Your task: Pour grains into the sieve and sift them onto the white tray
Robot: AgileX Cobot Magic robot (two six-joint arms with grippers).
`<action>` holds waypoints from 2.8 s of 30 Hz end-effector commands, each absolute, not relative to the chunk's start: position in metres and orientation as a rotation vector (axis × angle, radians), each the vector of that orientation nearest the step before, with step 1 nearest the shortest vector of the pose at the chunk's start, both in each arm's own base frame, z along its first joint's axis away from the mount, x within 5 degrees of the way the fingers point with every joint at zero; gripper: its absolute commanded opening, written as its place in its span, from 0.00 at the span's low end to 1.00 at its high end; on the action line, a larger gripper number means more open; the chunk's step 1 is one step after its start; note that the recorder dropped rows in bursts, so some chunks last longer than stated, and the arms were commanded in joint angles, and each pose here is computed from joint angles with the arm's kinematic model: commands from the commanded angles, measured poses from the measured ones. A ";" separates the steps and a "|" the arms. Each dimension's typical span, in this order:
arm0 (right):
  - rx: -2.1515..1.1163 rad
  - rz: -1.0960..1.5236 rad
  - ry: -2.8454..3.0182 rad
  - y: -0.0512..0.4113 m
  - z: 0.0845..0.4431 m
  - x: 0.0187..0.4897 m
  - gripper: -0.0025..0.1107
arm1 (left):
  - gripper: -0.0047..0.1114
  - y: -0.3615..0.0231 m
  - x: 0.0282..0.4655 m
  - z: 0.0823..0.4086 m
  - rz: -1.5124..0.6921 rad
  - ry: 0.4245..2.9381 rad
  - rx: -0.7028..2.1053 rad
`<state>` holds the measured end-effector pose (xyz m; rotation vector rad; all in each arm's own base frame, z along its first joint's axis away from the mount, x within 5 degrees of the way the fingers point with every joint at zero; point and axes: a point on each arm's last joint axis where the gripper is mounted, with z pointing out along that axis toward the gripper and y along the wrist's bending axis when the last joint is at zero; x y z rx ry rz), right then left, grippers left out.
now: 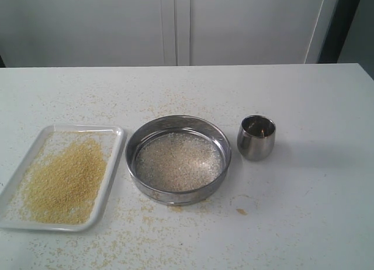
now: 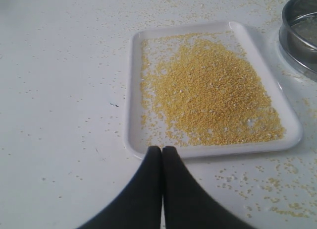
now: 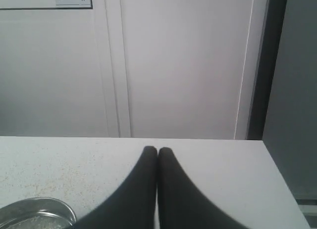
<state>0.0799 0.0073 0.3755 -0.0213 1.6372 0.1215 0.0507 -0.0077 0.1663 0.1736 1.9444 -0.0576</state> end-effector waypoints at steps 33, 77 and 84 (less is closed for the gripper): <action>-0.096 0.051 1.683 0.005 0.228 0.054 0.02 | 0.04 -0.008 0.051 0.165 -0.065 1.940 0.165; -0.089 0.069 1.823 0.005 0.182 0.053 0.02 | 0.04 -0.008 0.051 0.165 -0.065 1.940 0.165; -0.089 0.069 1.823 0.005 0.182 0.053 0.02 | 0.04 -0.008 0.051 0.165 -0.065 1.940 0.165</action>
